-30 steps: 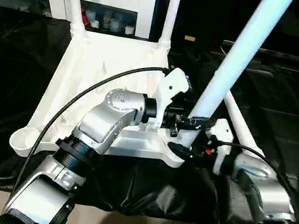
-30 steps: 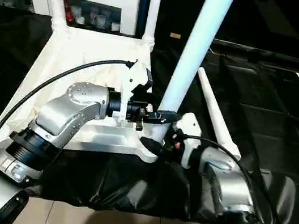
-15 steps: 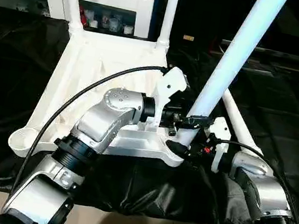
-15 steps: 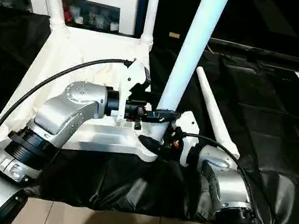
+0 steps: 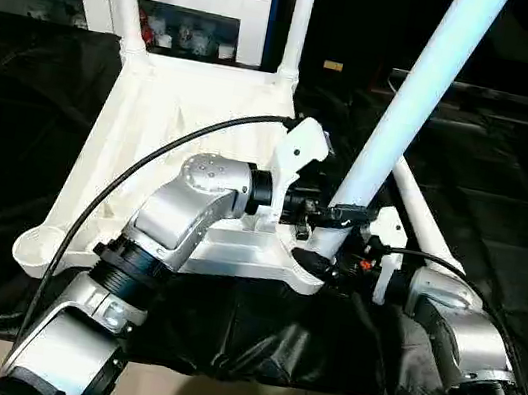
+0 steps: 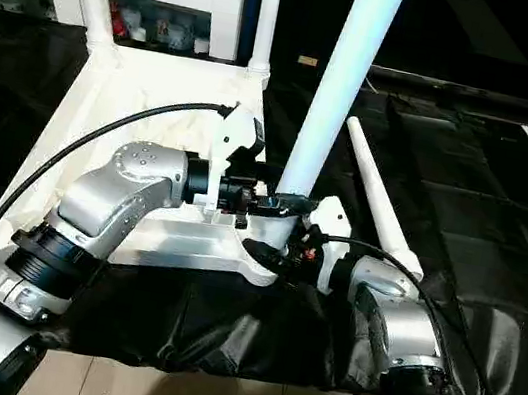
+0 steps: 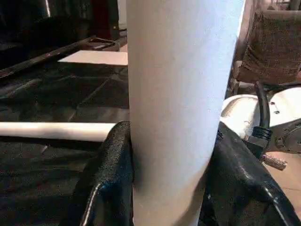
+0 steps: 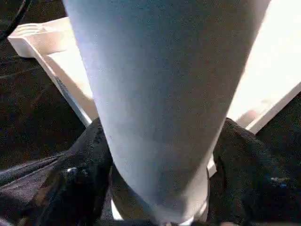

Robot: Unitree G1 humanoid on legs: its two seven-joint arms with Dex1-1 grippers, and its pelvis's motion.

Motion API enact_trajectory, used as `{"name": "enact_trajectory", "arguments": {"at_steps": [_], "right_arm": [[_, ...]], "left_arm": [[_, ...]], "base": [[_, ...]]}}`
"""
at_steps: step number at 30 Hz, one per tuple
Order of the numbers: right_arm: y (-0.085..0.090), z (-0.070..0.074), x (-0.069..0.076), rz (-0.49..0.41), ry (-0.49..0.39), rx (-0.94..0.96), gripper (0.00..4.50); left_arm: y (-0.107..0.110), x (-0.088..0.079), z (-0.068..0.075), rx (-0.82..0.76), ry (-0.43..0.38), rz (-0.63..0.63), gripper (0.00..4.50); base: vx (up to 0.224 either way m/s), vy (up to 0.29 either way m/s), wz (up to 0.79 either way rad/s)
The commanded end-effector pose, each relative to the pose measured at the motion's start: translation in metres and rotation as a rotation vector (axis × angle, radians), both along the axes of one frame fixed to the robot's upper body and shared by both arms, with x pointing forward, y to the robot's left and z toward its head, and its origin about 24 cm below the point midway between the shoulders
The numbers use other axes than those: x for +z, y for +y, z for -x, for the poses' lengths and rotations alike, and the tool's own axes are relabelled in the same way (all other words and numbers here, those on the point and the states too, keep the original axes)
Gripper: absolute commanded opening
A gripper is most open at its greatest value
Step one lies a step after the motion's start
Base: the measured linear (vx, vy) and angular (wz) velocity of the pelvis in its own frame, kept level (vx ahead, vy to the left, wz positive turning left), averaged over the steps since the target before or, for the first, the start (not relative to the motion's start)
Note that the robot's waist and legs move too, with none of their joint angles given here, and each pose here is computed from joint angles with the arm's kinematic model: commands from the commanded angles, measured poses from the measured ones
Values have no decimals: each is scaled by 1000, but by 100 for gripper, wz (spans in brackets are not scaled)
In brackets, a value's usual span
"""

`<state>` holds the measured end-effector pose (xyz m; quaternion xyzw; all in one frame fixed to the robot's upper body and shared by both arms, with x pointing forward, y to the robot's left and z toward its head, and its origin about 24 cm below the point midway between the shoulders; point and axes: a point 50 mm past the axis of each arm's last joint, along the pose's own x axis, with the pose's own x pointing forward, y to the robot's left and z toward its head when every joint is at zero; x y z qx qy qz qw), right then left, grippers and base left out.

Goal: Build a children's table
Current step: Insert table leg to table base

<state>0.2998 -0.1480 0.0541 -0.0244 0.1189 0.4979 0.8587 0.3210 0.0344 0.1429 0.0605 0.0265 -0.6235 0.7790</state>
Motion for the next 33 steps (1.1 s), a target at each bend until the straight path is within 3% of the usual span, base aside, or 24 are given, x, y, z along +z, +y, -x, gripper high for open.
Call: {"name": "enact_trajectory", "arguments": {"at_steps": [1,9,17,18,22,25,29,33], "right_arm": [[2,-5,12,-29,-57,6,278],[2,-5,12,-40,-60,1,215],[3,-3,9,-42,-50,5,206],[3,-2,8,-44,-46,4,206],[3,-2,7,-47,-40,-3,206],[3,-1,2,-51,-26,-19,203],[3,-1,1,-49,-22,-24,201],[2,-1,0,-45,-20,-34,201]], "left_arm": [[2,-22,2,8,55,-121,188],[3,-24,3,-4,62,-134,188],[4,-28,7,-39,76,-155,188],[8,-29,8,-38,103,-150,258],[14,-28,5,-8,92,-147,269],[33,-29,5,-49,28,-148,298],[46,-33,9,-104,35,-187,298],[66,-48,13,-126,48,-303,298]], "base": [[0,0,0],[0,0,0],[0,0,0],[0,0,0],[0,0,0],[0,0,0],[0,0,0],[0,0,0]]}}
